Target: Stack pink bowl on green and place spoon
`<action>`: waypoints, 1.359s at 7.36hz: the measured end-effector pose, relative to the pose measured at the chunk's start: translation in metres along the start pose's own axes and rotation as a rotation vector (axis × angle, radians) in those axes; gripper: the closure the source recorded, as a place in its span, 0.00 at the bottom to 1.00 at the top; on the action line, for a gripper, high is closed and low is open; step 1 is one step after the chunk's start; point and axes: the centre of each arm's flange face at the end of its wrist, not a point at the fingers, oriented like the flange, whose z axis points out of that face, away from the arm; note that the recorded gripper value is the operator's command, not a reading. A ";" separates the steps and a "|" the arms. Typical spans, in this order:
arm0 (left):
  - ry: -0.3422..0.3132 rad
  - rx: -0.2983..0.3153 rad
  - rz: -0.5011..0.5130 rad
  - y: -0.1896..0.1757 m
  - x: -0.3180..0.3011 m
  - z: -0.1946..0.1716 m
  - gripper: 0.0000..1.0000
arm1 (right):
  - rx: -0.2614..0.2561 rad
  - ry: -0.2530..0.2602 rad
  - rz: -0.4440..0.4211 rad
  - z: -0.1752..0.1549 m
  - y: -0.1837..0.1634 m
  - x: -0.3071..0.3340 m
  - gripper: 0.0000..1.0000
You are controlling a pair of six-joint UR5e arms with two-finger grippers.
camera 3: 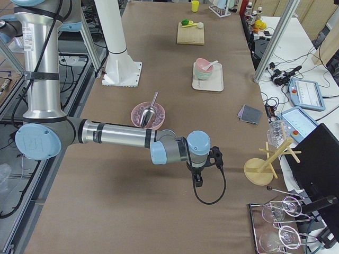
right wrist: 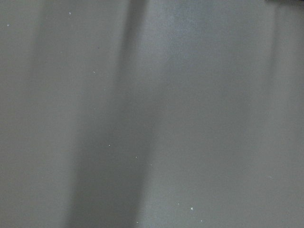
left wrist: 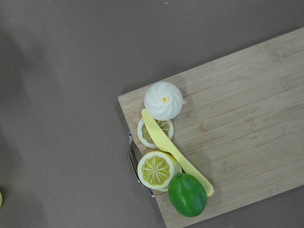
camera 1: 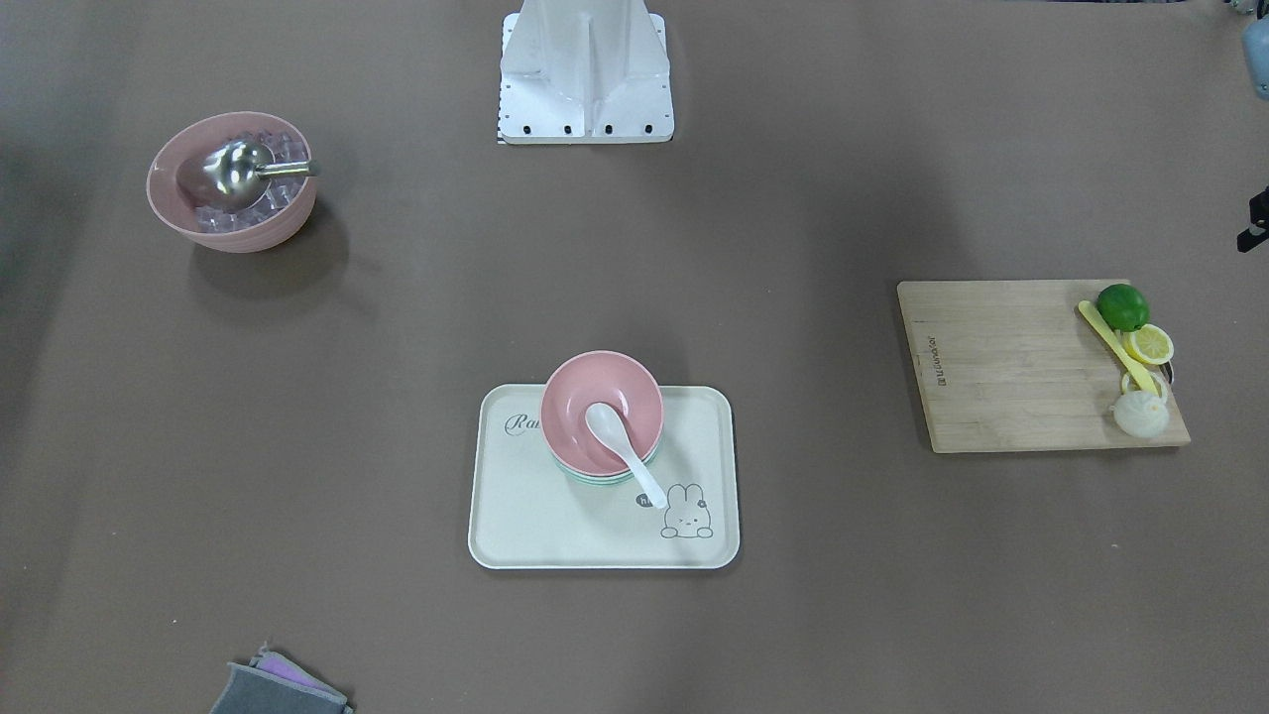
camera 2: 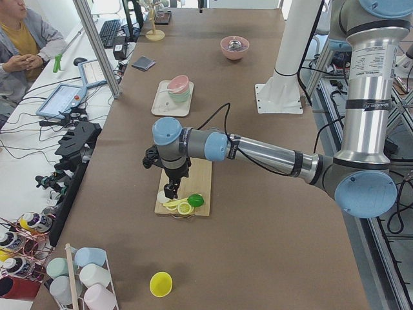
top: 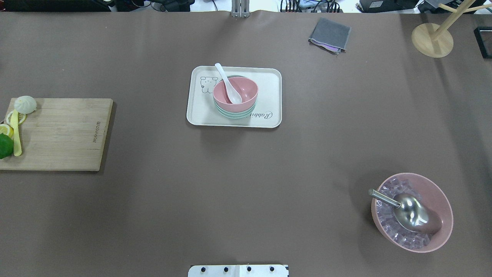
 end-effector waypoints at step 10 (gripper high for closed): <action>0.098 0.022 -0.299 0.060 -0.099 0.017 0.02 | 0.034 0.039 -0.035 -0.020 -0.006 -0.019 0.00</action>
